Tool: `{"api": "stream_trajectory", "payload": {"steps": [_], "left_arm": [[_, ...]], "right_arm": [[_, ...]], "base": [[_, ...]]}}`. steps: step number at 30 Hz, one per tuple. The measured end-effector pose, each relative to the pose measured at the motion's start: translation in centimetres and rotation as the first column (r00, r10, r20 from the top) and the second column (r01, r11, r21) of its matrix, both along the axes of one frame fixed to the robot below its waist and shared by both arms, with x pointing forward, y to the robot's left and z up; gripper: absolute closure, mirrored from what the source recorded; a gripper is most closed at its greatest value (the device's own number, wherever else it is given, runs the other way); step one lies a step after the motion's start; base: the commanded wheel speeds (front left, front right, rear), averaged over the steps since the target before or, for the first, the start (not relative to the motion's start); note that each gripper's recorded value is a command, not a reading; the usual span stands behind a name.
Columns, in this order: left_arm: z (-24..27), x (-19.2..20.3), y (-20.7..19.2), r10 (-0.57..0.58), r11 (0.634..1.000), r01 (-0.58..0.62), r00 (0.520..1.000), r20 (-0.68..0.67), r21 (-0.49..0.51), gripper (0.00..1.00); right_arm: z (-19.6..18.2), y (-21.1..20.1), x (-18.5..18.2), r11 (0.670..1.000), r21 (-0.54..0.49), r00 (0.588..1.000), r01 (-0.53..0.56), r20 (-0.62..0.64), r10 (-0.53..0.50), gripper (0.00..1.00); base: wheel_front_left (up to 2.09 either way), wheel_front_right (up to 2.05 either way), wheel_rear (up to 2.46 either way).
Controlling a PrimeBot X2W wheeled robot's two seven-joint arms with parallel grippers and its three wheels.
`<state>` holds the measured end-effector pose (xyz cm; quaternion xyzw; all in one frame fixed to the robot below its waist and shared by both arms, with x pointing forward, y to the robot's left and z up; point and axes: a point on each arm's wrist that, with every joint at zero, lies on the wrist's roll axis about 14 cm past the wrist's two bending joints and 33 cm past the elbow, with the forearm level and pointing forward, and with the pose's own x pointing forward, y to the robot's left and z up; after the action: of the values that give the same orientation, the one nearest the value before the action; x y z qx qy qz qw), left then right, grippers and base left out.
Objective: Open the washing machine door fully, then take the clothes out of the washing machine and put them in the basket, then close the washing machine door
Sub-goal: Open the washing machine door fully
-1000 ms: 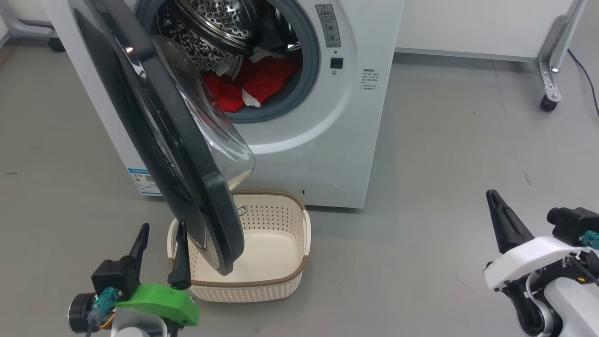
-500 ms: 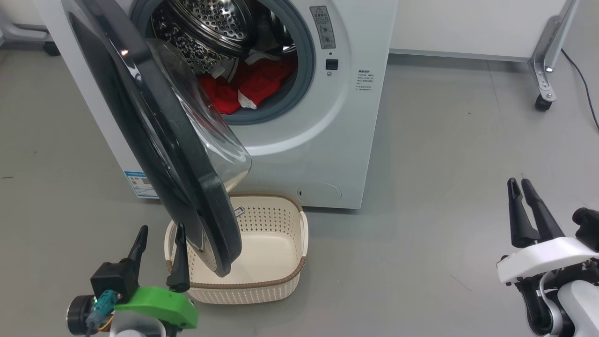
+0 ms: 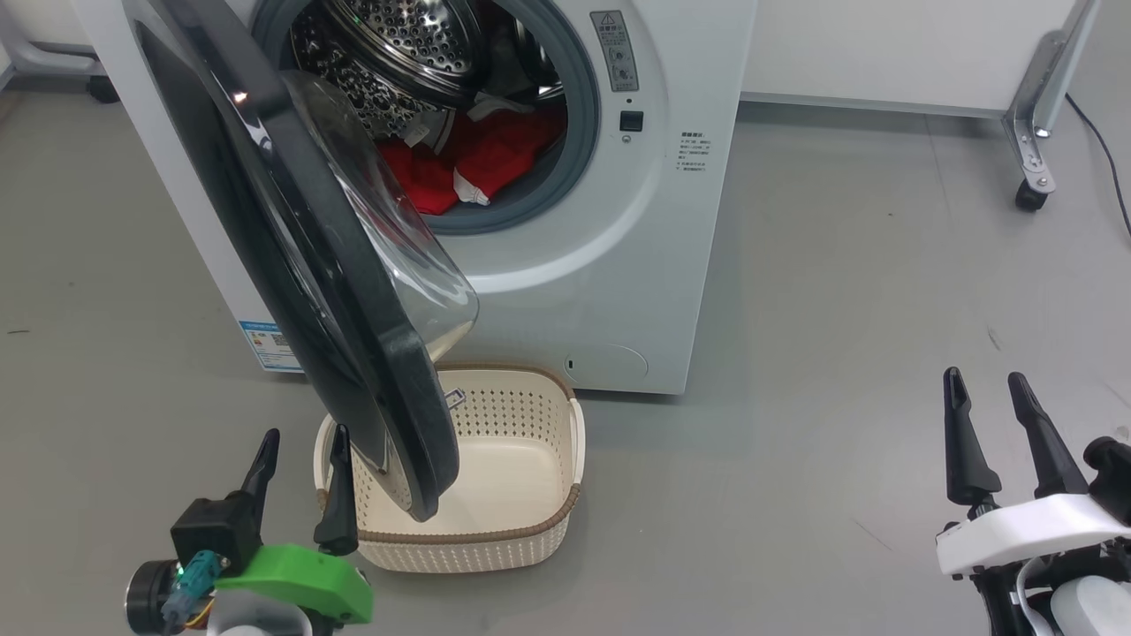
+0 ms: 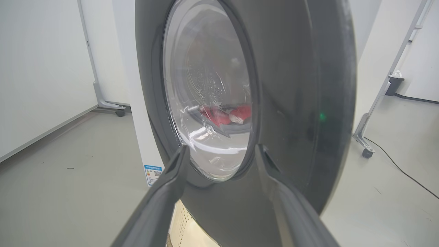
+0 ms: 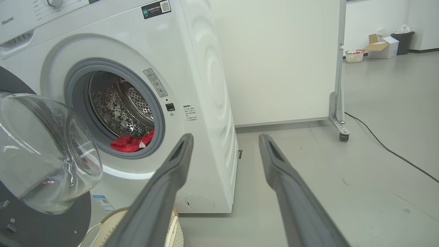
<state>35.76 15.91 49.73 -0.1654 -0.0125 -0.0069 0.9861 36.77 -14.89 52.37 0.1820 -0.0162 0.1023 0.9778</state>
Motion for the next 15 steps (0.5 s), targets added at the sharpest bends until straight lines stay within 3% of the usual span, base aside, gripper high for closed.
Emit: {"api": "stream_trajectory", "payload": {"steps": [15], "left_arm": [[-0.15,-0.16,-0.01,-0.001,1.000,0.001,1.000,-0.003,-0.004,0.00]], "right_arm": [[-0.38,0.26,-0.98,1.000,-0.005,1.000,0.002,0.001,-0.002,0.00]], "base": [[0.00,0.00,0.00]]}}
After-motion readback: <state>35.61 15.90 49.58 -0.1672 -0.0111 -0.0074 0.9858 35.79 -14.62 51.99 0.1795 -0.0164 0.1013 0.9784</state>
